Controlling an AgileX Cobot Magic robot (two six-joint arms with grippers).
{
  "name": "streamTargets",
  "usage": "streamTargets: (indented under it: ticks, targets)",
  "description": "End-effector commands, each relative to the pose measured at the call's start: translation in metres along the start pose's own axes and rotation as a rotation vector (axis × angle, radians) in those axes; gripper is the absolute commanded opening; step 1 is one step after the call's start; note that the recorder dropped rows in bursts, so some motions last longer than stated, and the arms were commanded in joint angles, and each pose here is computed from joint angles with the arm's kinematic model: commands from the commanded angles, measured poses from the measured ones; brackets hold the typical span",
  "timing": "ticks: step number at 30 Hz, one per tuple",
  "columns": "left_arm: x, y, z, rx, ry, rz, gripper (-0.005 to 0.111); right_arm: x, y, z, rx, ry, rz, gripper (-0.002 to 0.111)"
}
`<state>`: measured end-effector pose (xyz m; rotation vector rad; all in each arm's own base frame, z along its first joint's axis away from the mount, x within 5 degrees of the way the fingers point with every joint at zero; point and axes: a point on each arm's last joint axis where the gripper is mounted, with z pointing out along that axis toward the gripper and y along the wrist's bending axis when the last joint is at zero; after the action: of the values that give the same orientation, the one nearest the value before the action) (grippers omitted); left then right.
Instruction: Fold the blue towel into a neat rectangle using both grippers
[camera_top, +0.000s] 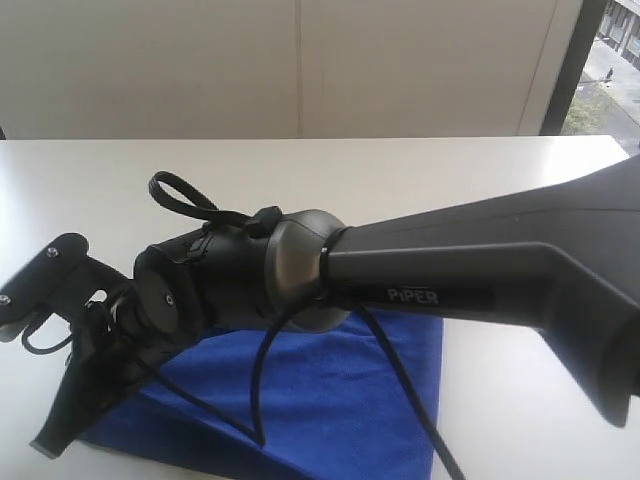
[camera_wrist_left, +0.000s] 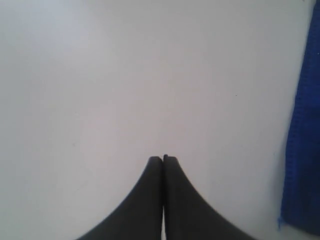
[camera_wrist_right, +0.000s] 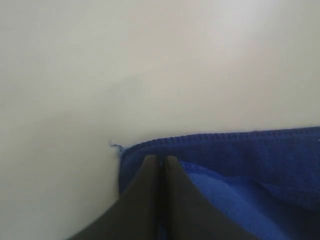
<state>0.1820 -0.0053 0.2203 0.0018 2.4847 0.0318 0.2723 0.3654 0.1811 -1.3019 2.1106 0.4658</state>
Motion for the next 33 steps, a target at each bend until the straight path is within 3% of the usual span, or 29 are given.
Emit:
streamTargets:
  ticks: [1,15,17,23,29,33]
  targets:
    - [0.000,0.000,0.000,0.001,0.003,-0.007,0.000,0.001,0.001,0.003,-0.004,0.006,0.008,0.000]
    - [0.000,0.000,0.000,0.000,0.009,-0.007,0.000,0.016,0.012,0.030,-0.022,0.051,0.001,0.004]
    - [0.000,0.000,0.000,0.000,0.009,-0.007,0.000,0.020,0.013,0.033,-0.025,0.064,0.004,0.015]
    - [0.000,0.000,0.000,0.000,0.009,-0.007,0.000,0.018,0.013,0.030,-0.032,0.061,0.022,0.066]
    - [0.000,0.000,0.000,0.000,0.007,-0.005,0.000,-0.003,0.006,-0.013,-0.017,0.036,-0.037,0.063]
    - [0.000,0.000,0.000,0.001,0.005,-0.005,0.000,-0.008,-0.017,-0.044,0.029,0.061,-0.045,0.058]
